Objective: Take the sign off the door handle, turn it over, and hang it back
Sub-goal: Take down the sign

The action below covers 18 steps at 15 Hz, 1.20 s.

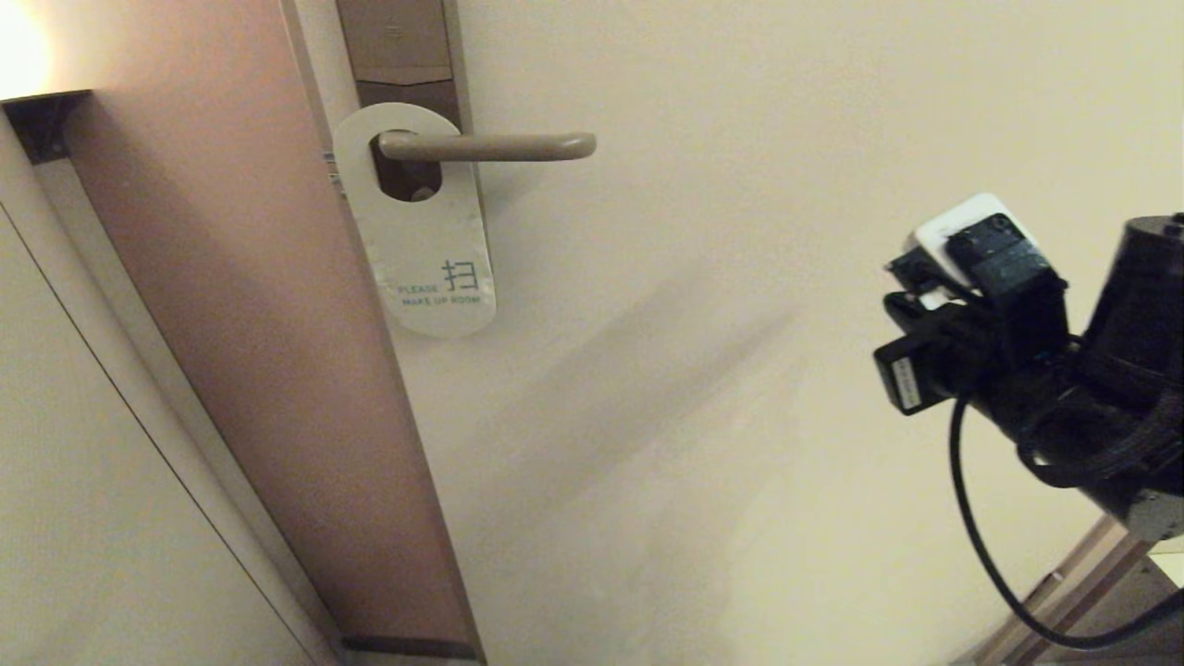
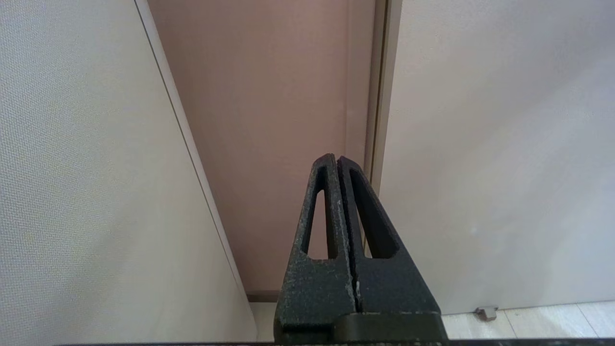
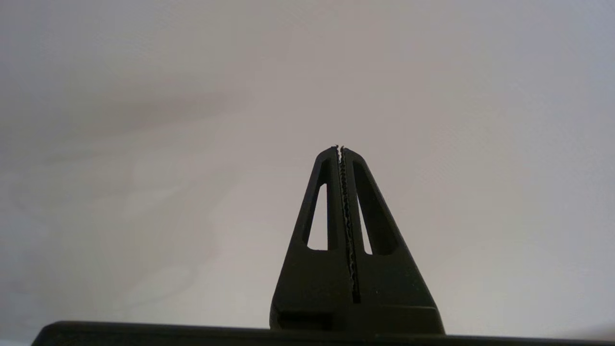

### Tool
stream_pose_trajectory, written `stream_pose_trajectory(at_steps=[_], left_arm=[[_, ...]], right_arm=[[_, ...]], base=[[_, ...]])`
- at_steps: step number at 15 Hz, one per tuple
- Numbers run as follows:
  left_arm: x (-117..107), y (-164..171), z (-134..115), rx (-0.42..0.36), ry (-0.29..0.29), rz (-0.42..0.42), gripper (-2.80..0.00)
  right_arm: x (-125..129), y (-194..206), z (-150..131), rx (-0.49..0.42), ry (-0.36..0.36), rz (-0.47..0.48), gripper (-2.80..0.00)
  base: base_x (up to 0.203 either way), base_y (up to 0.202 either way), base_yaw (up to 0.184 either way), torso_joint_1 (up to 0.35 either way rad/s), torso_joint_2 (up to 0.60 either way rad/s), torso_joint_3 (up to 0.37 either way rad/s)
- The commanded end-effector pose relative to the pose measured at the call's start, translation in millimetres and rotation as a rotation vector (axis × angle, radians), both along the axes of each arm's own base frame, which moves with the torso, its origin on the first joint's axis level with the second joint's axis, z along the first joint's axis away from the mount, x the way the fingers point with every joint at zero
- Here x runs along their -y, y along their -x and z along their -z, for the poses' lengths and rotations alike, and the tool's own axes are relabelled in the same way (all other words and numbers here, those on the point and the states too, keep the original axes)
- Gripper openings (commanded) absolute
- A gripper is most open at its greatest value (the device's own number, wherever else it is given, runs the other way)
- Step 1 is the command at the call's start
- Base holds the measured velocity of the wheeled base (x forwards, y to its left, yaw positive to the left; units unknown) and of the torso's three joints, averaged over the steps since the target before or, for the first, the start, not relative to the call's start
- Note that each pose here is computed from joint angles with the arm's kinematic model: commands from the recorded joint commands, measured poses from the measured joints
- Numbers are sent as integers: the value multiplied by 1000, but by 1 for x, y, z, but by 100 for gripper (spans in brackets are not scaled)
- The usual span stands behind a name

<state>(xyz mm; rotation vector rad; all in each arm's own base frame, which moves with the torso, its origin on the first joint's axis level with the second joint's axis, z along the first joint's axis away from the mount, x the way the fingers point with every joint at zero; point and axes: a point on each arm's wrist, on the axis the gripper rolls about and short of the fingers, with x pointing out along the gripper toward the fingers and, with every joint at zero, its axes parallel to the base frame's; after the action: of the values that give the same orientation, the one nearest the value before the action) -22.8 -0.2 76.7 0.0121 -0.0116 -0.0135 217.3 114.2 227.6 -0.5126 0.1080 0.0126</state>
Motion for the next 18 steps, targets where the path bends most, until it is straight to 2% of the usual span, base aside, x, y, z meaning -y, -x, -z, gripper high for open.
stream_pose_trajectory(at_steps=[1, 3, 6, 9, 13, 15, 18], left_arm=[[0, 0, 0, -1, 0, 0, -280], [0, 0, 0, -1, 0, 0, -280], [0, 0, 0, -1, 0, 0, -280], [0, 0, 0, -1, 0, 0, -280], [0, 0, 0, -1, 0, 0, -280], [0, 0, 0, -1, 0, 0, -280], [0, 0, 0, -1, 0, 0, -280]], right_arm=[[40, 17, -8, 46, -28, 67, -280], [75, 32, -8, 68, -55, 124, -280], [95, 69, -11, 128, -179, 126, -280], [103, 112, 33, 68, -239, 123, -280], [110, 162, 88, 61, -352, 99, -280], [112, 175, 101, 57, -397, 78, -280], [114, 191, 116, -27, -429, 33, -280]], base=[[0, 0, 0, 0, 0, 0], [0, 0, 0, 0, 0, 0], [0, 0, 0, 0, 0, 0], [0, 0, 0, 0, 0, 0], [0, 0, 0, 0, 0, 0], [0, 0, 0, 0, 0, 0], [0, 0, 0, 0, 0, 0]])
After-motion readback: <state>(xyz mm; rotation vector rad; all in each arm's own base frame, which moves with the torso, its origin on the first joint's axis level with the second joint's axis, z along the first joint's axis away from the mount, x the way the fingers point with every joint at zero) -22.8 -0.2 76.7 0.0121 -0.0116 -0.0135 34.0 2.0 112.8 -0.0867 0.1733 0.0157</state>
